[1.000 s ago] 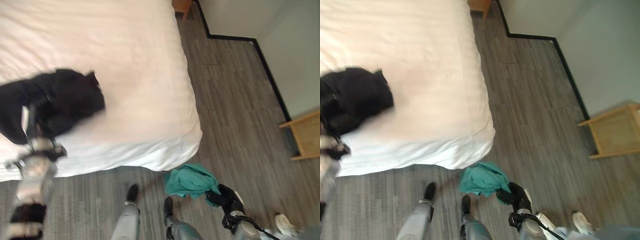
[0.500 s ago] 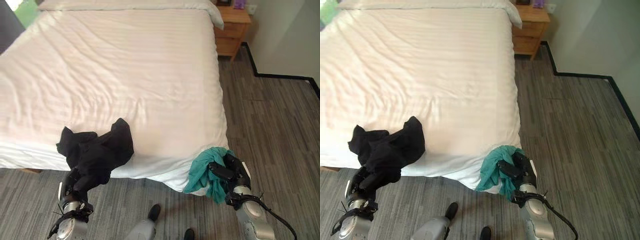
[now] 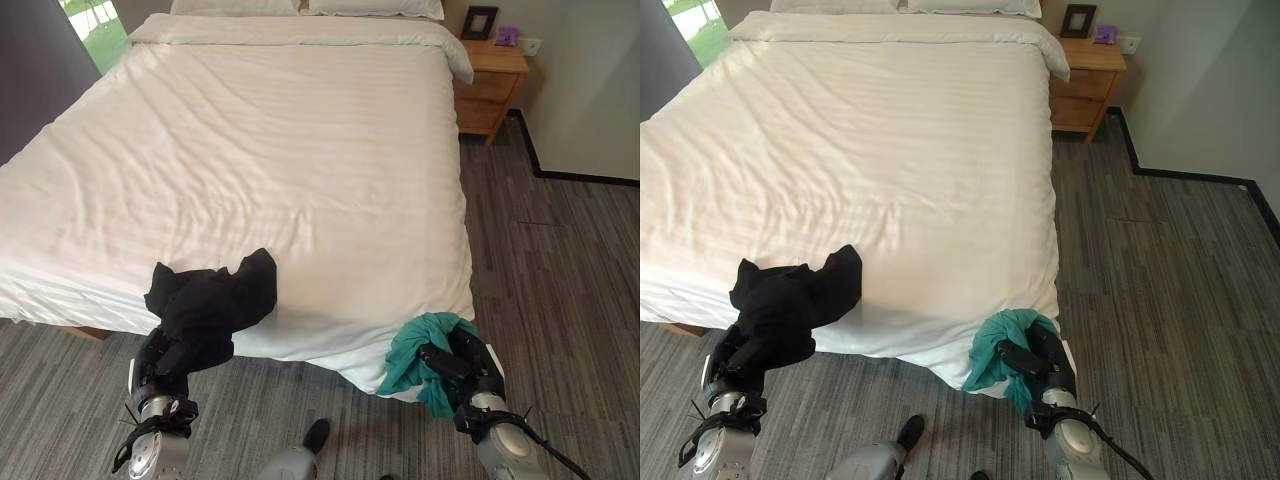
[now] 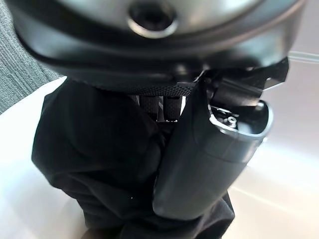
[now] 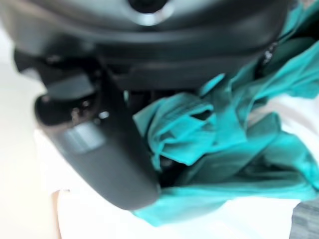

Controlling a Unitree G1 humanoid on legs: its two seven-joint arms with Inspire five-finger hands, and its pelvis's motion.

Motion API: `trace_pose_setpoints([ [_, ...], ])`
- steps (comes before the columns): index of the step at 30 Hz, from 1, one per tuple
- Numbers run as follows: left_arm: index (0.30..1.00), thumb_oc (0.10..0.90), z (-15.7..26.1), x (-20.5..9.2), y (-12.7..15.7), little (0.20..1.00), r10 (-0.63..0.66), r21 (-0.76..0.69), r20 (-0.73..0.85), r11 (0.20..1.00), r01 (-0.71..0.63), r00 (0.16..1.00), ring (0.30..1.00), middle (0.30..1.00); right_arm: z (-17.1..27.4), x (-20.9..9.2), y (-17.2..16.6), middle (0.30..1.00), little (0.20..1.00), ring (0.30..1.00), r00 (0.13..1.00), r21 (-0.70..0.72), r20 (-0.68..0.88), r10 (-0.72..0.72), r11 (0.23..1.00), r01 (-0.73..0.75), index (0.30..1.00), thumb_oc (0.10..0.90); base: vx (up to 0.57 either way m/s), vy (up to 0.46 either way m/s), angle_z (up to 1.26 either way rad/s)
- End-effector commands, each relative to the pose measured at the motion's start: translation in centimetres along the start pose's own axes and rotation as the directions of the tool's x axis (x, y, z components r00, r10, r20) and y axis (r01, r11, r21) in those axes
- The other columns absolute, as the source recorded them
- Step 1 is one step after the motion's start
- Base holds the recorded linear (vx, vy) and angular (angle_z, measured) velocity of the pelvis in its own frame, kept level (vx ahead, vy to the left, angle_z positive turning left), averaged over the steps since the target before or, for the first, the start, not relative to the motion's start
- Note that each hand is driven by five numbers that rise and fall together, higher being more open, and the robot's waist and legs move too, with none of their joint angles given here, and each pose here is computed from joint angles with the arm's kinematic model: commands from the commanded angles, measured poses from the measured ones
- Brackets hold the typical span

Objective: Pick up bed clothes into laundry basket.

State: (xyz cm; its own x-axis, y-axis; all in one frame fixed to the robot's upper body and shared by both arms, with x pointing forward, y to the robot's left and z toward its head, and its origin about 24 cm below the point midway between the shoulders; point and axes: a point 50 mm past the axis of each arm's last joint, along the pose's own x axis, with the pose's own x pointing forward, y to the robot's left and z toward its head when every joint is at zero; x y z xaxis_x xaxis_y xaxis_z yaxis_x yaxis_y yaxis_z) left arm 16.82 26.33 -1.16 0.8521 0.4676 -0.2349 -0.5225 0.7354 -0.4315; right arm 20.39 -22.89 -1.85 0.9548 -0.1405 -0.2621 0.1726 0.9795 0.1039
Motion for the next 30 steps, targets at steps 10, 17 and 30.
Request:
trace_pose_setpoints([
  [10, 0.3, 0.4, 9.1, 1.7, -8.2, 0.3, -0.415, 0.188, 0.388, 0.91, 0.37, 0.823, 0.3, 0.3, 9.1, 0.8, -1.1, 0.3, 0.3, 0.3, 0.912, 0.026, 0.41, 0.009, 0.999, -0.022, 0.3, 0.4, -0.24, 0.069, -2.19],
  [17, 0.3, 0.4, 8.5, 2.7, -9.2, 0.3, -0.432, 0.261, 0.364, 0.898, 0.355, 0.825, 0.3, 0.3, 7.1, 1.5, -0.8, 0.3, 0.3, 0.3, 0.936, 0.131, 0.34, -0.091, 0.99, 0.048, 0.3, 0.4, -0.37, 0.054, -1.93],
  [30, 0.3, 0.4, 5.7, 0.7, -4.3, 0.3, -0.256, 0.163, 0.254, 0.962, 0.22, 0.933, 0.3, 0.3, 6.4, 2.2, 3.8, 0.3, 0.3, 0.3, 0.95, 0.098, 0.289, 0.116, 0.984, -0.15, 0.3, 0.4, -0.24, -0.203, -1.3],
])
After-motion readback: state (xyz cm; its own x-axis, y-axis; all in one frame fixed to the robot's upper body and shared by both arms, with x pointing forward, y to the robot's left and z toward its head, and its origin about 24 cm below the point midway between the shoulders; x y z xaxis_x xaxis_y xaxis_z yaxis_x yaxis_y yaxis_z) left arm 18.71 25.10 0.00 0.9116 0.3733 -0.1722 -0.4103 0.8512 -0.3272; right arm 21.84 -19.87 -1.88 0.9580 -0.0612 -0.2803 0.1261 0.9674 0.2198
